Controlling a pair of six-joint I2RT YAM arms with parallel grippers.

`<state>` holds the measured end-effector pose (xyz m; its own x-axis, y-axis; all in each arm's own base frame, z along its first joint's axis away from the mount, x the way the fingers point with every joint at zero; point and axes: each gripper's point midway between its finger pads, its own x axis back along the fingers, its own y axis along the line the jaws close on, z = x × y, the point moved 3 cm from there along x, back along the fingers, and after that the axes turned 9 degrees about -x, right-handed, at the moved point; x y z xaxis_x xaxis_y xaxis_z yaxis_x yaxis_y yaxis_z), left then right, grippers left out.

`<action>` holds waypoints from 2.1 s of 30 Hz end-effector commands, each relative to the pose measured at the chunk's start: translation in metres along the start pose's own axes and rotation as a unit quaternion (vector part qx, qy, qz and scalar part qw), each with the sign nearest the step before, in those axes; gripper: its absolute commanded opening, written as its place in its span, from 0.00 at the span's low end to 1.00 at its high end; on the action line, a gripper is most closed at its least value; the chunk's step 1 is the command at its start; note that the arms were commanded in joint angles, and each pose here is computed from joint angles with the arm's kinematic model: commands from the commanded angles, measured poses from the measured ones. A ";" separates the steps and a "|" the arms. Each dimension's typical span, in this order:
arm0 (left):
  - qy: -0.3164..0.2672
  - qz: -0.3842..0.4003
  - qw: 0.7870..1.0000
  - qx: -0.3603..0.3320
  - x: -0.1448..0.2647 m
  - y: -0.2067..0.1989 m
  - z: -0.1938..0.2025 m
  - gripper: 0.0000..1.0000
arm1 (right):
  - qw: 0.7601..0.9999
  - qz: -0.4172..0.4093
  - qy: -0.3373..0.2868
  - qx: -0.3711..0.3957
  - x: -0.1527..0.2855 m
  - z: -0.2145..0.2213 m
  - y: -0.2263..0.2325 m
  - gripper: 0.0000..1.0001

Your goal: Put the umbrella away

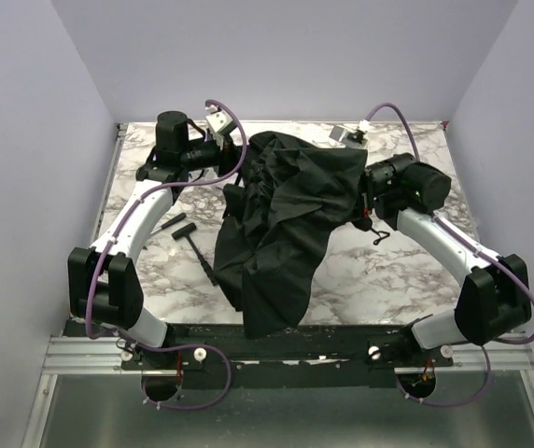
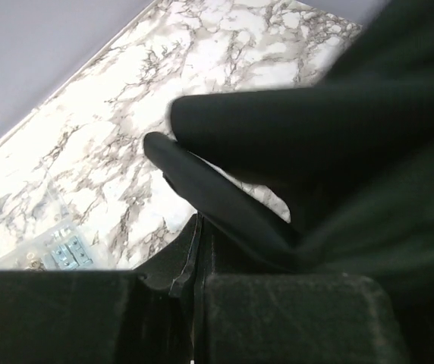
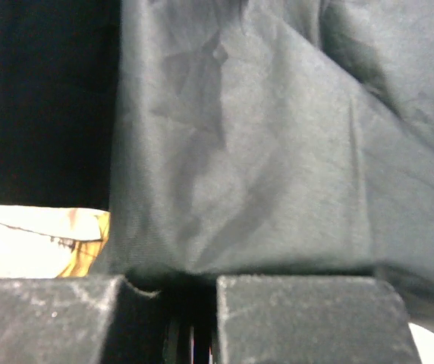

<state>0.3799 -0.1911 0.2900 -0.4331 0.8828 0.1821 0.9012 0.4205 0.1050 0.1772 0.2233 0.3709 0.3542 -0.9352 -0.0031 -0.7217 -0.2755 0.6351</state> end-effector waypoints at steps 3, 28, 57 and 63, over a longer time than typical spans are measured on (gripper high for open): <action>-0.016 0.012 1.000 0.016 0.008 0.000 -0.014 0.00 | 0.980 0.009 0.050 0.193 -0.004 -0.022 0.046 0.00; -0.058 -0.055 0.997 -0.005 0.053 0.058 -0.074 0.00 | 0.985 0.020 0.040 0.164 -0.004 -0.097 0.026 0.01; -0.118 -0.103 0.986 -0.052 0.101 0.111 -0.083 0.00 | 0.909 0.182 0.012 0.374 -0.025 -0.152 -0.036 0.00; -0.113 -0.064 0.989 -0.071 0.100 0.090 -0.056 0.00 | 0.905 0.131 0.058 0.400 -0.030 -0.130 -0.024 0.00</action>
<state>0.4424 -0.0675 0.3598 -0.6040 0.7965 -0.0274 0.7875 0.6018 0.1332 0.2850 0.2980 0.4513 0.0686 -0.9873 0.1433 -0.9975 -0.0706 -0.0091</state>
